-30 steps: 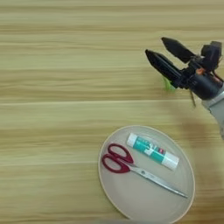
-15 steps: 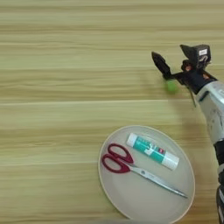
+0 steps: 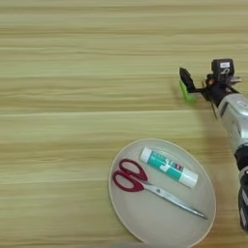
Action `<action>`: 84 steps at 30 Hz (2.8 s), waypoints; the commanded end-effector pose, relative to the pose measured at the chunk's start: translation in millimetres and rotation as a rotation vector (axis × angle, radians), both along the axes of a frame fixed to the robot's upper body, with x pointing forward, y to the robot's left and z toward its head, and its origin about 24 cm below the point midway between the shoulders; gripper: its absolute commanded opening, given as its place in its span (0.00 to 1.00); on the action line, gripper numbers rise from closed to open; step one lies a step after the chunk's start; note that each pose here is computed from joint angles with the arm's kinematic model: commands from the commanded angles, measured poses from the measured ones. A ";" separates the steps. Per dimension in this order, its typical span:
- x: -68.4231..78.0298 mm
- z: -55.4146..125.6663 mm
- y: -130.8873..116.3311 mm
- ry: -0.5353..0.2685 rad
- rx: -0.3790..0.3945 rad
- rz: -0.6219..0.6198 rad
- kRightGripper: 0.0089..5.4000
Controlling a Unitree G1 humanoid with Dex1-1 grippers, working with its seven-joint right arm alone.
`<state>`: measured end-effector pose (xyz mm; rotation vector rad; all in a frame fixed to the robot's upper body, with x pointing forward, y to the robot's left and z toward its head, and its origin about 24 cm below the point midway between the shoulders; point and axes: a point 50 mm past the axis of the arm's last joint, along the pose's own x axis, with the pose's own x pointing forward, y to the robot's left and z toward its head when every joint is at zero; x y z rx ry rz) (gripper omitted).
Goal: Move the objects on the table
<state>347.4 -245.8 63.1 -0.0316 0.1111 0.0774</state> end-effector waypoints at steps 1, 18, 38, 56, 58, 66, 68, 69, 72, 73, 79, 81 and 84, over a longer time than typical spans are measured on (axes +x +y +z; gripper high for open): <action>19.0 48.4 -10.4 -0.146 -0.041 -0.046 1.00; 20.5 26.7 -26.3 -0.007 -0.090 -0.159 1.00; 20.0 26.5 -37.5 0.003 -0.083 -0.252 1.00; 17.2 14.6 -37.7 0.075 -0.172 -0.253 1.00; 16.4 11.4 -36.7 0.090 -0.176 -0.249 1.00; 14.2 3.1 -34.6 0.128 -0.186 -0.236 1.00; 13.3 0.3 -33.9 0.140 -0.190 -0.232 1.00; 13.0 -1.0 -33.6 0.147 -0.188 -0.229 1.00; 12.4 -3.3 -32.9 0.161 -0.180 -0.225 1.00; 12.3 -4.2 -32.6 0.167 -0.172 -0.224 1.00; 11.0 -9.6 -31.4 0.211 -0.116 -0.210 0.88; 10.8 -9.7 -32.1 0.214 -0.117 -0.210 0.84; 10.8 -9.3 -32.7 0.215 -0.120 -0.210 0.78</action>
